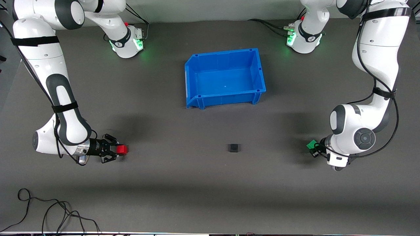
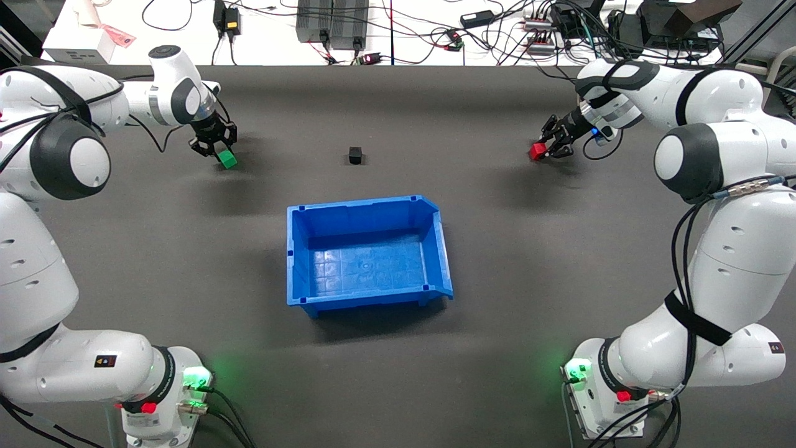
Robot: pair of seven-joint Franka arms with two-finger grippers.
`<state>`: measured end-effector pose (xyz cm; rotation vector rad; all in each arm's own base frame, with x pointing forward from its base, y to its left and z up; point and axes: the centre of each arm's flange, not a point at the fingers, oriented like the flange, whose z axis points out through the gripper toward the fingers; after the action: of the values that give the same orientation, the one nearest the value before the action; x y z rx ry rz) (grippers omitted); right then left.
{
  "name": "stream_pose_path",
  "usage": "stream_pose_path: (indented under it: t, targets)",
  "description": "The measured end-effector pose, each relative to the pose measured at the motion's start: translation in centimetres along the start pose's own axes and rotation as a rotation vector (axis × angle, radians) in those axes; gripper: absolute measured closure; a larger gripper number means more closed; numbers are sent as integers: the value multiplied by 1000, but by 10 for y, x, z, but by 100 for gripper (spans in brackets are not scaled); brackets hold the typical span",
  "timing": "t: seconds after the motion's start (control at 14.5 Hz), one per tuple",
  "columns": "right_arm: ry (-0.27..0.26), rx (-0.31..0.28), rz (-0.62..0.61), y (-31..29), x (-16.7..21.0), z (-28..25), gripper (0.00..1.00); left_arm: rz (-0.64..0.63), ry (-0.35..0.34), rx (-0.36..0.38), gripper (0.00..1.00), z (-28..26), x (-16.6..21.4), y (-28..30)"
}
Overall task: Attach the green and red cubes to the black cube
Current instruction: 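Grasp the red cube with the right gripper while the left gripper grasps the green, then carry the red and green cubes toward the black cube with both grippers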
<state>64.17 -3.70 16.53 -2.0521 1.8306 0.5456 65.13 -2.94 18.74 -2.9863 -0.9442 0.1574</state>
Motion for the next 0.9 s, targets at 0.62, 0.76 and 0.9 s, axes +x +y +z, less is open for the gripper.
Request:
stream_pose_path:
  t: [0.62, 0.76, 0.9]
  targets:
    - [1, 63, -17, -25, -44, -31, 60, -289, -20, -40, 63, -61, 4, 43]
    - [-1, 66, -12, -37, -86, -30, 60, -403, -21, -41, 63, -63, -15, 67]
    - [-5, 56, 4, -48, -140, -17, 60, -510, -41, -29, 63, -51, -41, 94]
